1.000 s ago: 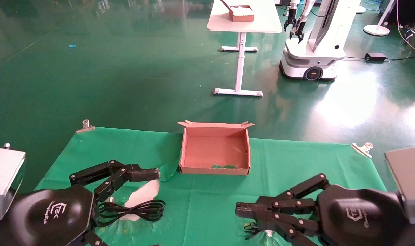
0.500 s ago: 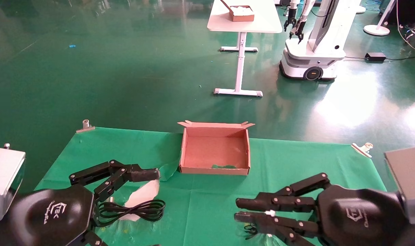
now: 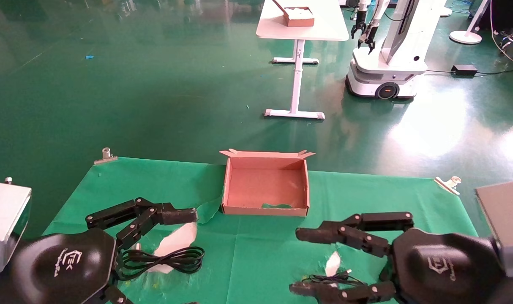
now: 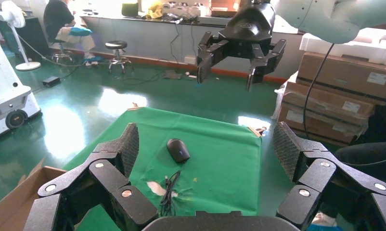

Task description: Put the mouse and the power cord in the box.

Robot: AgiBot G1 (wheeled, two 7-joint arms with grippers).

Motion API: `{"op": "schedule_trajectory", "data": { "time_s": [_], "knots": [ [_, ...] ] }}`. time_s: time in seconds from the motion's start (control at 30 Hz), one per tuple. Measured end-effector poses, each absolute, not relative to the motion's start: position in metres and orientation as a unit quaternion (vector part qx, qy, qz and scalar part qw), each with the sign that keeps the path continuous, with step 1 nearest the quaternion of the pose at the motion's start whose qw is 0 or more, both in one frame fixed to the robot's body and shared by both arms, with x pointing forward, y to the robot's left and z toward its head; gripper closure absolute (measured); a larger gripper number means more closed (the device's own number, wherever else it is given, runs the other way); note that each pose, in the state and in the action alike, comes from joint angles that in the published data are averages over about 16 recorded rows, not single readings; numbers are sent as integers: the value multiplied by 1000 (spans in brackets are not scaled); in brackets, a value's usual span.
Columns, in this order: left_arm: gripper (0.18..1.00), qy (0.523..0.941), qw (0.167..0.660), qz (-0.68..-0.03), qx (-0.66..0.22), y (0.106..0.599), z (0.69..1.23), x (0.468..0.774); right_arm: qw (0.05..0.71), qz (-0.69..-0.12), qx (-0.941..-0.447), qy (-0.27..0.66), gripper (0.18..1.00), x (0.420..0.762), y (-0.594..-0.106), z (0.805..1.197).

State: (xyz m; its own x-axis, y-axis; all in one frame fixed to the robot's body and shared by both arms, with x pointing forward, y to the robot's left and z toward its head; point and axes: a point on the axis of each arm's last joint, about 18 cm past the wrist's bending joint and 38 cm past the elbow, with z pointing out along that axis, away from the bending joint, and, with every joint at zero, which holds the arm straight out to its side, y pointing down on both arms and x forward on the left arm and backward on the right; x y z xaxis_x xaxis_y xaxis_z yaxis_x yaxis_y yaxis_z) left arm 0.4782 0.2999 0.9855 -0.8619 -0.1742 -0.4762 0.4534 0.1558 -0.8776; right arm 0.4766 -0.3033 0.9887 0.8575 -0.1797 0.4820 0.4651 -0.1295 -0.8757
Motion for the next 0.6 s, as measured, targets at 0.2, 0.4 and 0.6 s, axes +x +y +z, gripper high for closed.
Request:
{"op": "schedule_trajectory", "data": {
  "time_s": [0.2,0.4,0.6],
  "knots": [
    [184,766,248,-586,86,299,968,488,627,-259,-728,-94,615,483,-307,976],
    [184,835,266,-477,68,300,944,516,581,-279,-760,-84,475,497,-314,959],
    [184,885,297,-355,47,303,931,553,530,-297,-791,-75,347,514,-319,946]
  ]
}}
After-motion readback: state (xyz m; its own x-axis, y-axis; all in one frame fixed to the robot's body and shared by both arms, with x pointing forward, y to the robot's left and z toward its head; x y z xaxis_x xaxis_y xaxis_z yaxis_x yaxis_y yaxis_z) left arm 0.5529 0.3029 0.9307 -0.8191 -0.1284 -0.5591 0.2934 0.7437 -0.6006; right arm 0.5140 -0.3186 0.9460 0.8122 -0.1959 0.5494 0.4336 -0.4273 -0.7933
